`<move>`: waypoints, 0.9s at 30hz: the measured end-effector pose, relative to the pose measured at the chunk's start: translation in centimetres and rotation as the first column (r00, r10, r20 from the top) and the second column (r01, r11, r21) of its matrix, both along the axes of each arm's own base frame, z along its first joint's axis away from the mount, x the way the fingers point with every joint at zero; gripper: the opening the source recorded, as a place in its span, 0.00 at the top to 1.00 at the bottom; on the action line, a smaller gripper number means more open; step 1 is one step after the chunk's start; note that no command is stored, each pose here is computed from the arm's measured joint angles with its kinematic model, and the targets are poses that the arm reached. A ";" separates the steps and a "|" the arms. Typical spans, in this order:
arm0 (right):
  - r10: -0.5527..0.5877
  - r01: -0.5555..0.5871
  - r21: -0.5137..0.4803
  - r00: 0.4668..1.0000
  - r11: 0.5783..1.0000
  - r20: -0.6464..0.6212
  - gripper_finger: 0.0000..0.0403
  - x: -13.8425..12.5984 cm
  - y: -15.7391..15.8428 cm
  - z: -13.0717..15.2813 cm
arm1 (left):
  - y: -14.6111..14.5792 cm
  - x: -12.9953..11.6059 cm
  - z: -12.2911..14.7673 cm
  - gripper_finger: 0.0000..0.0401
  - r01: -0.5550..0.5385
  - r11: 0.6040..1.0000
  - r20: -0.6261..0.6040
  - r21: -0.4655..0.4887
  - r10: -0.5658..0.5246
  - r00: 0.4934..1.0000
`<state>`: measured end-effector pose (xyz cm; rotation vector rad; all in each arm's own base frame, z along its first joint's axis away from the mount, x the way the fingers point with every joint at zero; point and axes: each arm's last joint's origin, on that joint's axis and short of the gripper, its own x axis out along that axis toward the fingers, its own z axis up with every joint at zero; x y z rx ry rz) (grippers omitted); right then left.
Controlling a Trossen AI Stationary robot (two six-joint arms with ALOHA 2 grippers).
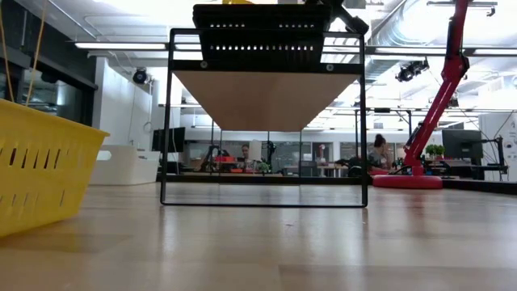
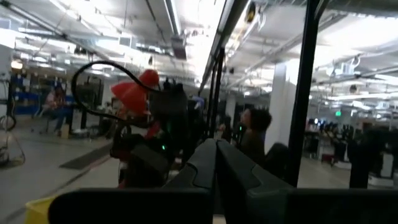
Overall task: Stack baskets on shelf by color
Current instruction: Stack the right yellow bin on top of the yellow bin on the shelf
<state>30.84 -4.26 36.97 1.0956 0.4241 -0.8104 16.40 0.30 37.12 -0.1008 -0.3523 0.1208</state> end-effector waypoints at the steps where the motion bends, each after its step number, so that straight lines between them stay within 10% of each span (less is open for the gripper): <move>1: -0.002 0.002 0.020 1.000 1.000 -0.009 1.00 0.0 -0.2 -0.2 | 0.0 0.0 -0.1 1.00 0.000 1.000 -0.015 0.000 0.000 1.000; 18: -0.067 0.086 0.137 0.988 0.987 -0.140 0.99 0.4 -1.0 -2.4 | 0.0 0.3 -0.9 1.00 0.005 1.000 -0.090 -0.016 -0.006 0.996; 27: -0.034 0.058 0.147 0.986 0.987 -0.162 0.78 0.7 -1.0 -2.9 | 0.0 0.3 -1.1 1.00 0.005 1.000 -0.112 -0.016 -0.007 0.994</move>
